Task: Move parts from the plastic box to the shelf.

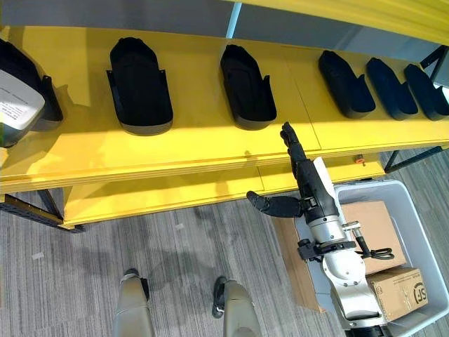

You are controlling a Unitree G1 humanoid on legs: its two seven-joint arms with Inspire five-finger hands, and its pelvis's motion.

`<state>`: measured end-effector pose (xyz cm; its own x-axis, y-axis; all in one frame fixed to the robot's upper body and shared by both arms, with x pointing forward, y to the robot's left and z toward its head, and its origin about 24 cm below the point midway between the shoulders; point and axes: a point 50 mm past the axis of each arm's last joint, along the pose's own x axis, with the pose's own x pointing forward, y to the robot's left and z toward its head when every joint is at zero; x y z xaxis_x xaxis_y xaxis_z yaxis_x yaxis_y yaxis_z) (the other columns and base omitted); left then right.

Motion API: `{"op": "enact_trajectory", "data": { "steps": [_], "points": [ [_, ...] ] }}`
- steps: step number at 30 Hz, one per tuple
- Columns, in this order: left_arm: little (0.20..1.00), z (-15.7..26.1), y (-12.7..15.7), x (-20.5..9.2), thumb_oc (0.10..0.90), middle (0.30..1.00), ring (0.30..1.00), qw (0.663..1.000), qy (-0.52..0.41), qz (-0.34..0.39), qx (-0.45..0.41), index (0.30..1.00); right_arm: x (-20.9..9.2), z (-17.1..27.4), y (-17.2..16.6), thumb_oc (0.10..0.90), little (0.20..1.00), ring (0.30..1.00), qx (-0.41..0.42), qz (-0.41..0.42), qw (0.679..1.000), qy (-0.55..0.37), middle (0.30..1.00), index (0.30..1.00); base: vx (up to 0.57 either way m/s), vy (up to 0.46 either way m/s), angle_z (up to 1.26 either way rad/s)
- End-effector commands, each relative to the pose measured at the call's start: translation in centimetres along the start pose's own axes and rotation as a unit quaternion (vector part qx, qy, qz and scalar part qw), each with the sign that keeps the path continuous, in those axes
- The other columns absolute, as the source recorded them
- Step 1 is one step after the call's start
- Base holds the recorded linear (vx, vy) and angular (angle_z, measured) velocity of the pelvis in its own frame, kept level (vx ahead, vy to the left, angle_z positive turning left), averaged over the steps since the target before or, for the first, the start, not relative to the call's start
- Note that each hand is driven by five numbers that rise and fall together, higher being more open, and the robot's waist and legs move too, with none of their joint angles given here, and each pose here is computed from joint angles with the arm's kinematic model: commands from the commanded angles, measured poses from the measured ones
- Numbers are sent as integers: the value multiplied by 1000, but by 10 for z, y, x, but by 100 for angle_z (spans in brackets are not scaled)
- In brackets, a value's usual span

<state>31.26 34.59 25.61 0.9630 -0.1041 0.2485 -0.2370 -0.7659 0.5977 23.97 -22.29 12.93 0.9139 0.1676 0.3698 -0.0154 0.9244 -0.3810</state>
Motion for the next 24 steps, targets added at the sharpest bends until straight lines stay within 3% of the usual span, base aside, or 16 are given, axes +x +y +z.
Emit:
{"op": "enact_trajectory", "data": {
  "steps": [1,12,18,24],
  "points": [
    [1000,-41,30,4,900,1000,1000,995,77,60,15,1000,14,58,-35,900,1000,1000,-35,-56,985,-160,1000,1000,0,0,0],
    [1000,-20,25,8,900,1000,1000,987,98,81,-97,1000,13,54,-32,900,1000,1000,-33,-56,987,-147,1000,1000,0,0,0],
    [1000,-2,16,7,900,1000,1000,958,133,102,-232,1000,11,49,-28,900,1000,1000,-25,-54,989,-133,1000,1000,0,-4,-1],
    [1000,13,11,2,900,1000,1000,942,136,104,-287,1000,11,47,-26,900,1000,1000,-17,-57,990,-127,1000,1000,0,0,0]
  ]
}}
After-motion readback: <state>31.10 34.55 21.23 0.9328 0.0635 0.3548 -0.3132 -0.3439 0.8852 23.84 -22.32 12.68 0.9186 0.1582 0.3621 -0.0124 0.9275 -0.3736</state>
